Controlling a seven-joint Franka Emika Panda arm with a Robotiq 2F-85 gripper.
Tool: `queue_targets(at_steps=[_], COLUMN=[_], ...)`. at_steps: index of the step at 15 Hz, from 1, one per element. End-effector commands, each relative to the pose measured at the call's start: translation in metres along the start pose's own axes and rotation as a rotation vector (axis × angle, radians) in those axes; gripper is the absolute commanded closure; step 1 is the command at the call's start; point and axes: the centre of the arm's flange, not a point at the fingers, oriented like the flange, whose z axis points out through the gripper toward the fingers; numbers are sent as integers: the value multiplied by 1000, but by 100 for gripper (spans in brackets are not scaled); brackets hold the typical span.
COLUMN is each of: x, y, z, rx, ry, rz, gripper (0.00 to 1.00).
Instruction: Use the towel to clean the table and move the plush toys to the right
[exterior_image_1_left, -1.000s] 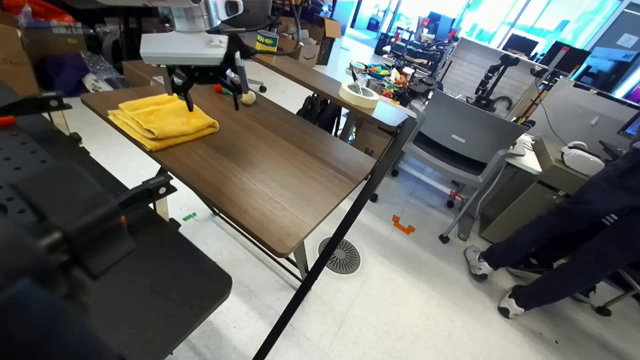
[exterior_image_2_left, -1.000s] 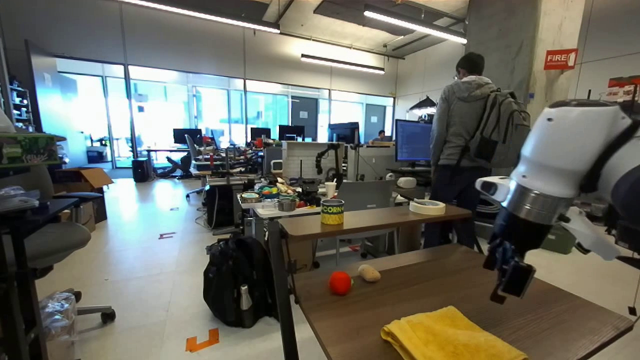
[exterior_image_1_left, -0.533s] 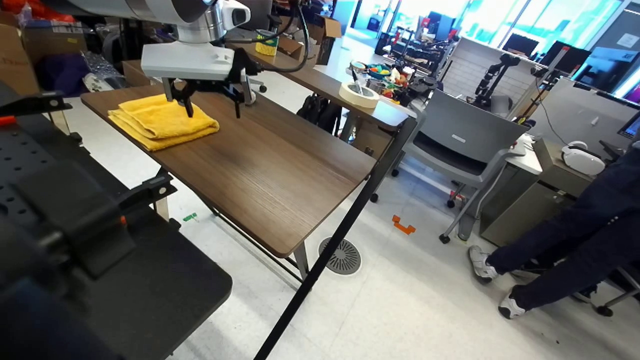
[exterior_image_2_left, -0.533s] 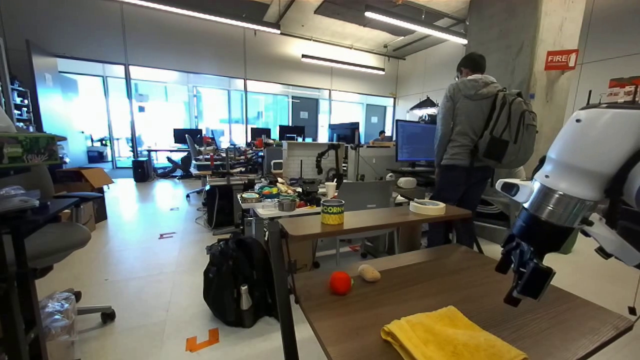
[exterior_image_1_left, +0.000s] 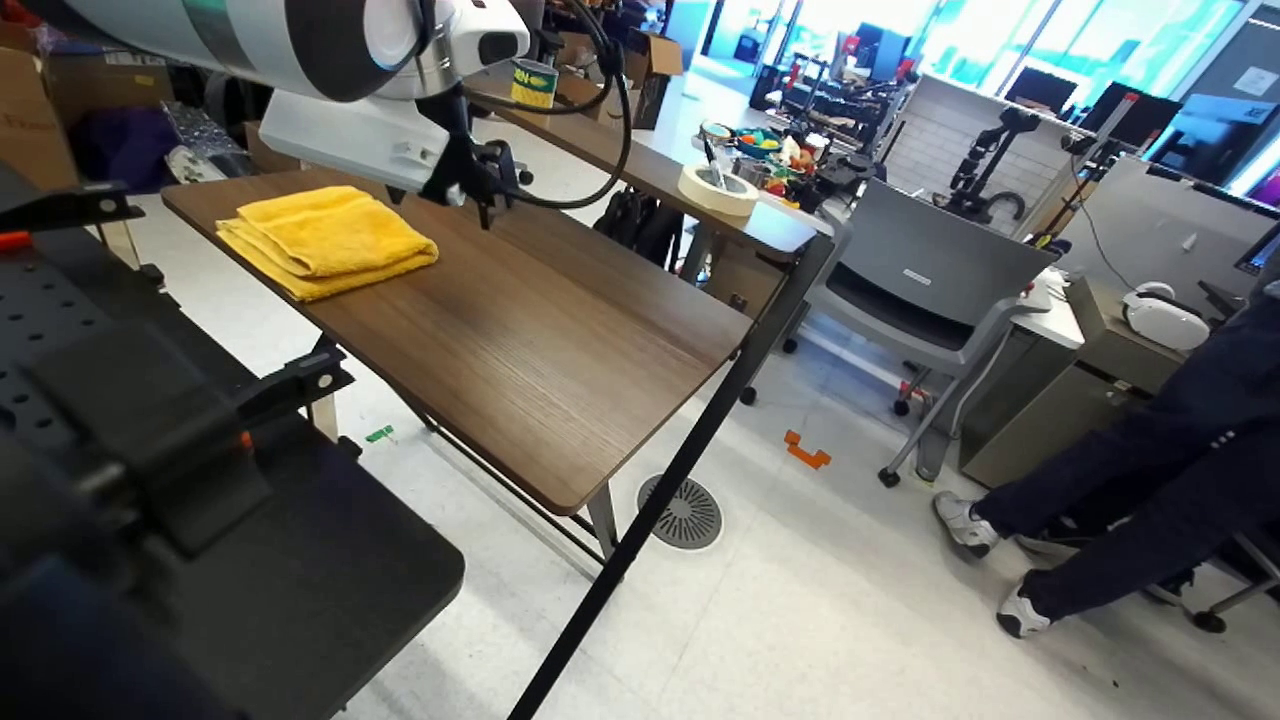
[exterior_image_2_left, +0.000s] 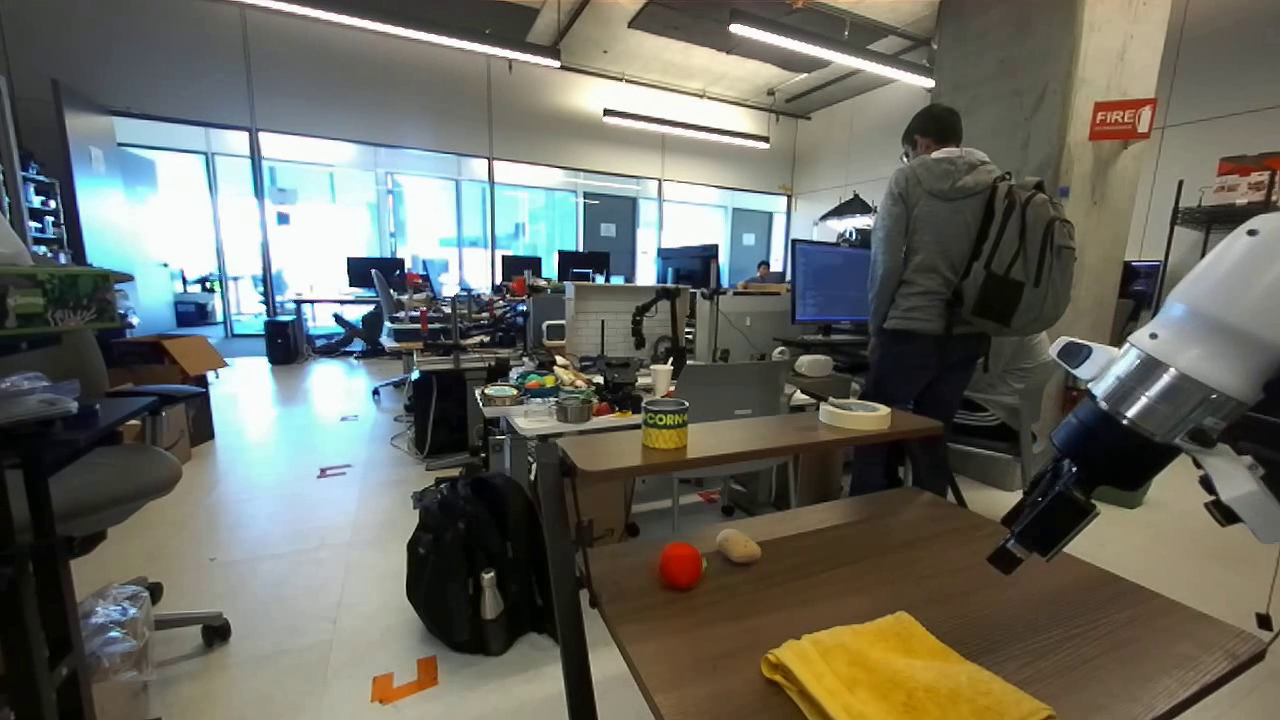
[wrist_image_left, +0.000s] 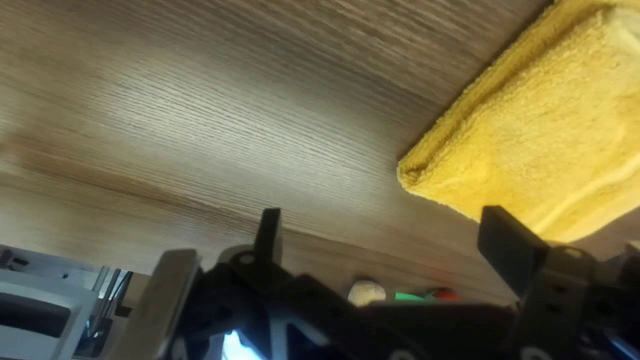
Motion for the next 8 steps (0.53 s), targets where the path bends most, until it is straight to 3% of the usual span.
queue_targets(at_steps=[1,4,5,6,8], x=[15,34,47,29,43], y=[5,-4,-10,-14,-23], z=[-3,-4,-1,-3,-2], rx=[67,120,181,101,141], ry=[112,173,199,117,153], rz=[147,254,225,205,214], gripper=[0,0,0,0,0])
